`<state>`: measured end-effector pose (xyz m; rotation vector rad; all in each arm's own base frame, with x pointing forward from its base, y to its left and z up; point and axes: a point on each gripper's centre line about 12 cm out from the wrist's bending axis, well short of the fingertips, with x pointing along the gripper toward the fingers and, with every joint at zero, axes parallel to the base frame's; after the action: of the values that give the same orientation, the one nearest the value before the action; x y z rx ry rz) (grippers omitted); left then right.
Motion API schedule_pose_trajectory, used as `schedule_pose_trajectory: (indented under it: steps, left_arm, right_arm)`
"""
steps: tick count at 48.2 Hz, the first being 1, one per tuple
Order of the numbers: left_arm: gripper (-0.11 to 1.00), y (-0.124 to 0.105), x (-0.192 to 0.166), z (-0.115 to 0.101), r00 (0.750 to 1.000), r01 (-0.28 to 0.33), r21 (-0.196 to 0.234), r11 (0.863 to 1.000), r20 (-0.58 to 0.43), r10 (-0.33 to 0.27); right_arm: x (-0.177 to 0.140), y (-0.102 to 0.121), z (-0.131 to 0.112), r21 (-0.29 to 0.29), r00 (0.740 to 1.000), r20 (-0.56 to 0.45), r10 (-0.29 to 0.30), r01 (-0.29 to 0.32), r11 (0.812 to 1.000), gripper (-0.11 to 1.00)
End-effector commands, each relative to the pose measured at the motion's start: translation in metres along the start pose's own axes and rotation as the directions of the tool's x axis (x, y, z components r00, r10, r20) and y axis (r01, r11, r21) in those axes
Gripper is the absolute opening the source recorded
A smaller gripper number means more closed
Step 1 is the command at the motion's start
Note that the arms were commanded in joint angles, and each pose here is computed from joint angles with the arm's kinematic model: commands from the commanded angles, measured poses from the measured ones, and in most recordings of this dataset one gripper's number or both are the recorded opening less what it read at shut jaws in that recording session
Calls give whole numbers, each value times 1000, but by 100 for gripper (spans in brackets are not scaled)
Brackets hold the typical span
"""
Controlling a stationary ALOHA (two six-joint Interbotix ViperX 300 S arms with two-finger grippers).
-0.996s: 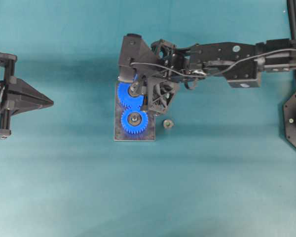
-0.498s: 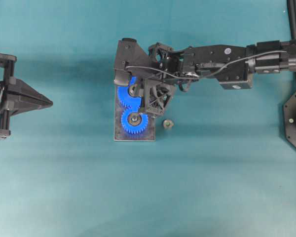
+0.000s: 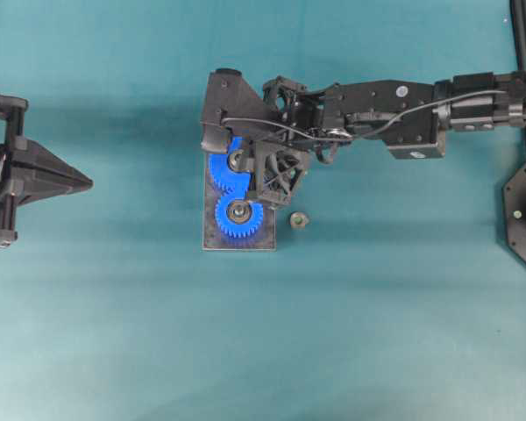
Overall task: Insert the washer onto the shaft.
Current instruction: 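Carry the washer over the upper gear shaft and lower it on, then open the right gripper and move it to the lower washer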
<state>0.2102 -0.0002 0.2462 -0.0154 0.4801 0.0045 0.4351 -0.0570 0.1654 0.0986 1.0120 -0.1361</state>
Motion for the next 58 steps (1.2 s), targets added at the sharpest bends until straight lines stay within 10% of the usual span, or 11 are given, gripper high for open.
schedule_pose_trajectory:
  steps: [1, 13, 23, 38, 58]
  left_arm:
    - [1, 0, 0, 6, 1000, -1, -1, 1000, 18, 1]
    - [1, 0, -1, 13, 997, 1, -1, 1000, 77, -1]
    - [1, 0, -1, 14, 997, 1, -4, 1000, 83, -1]
    - [1, 0, 0, 15, 998, 1, -10, 1000, 69, 0]
    - [1, 0, -1, 18, 997, 1, -5, 1000, 77, 0]
  right_arm:
    - [-10, 5, 13, -2, 998, 56, 9, -9, 1000, 31]
    - [-9, 5, 12, 7, 999, 46, 10, -10, 1000, 33]
    - [-15, 5, 15, 6, 998, 66, 11, -11, 1000, 81]
    - [-64, 6, 21, -1, 990, 140, 15, -15, 1000, 79]
    - [-58, 39, -77, -82, 997, 31, 70, -67, 994, 77]
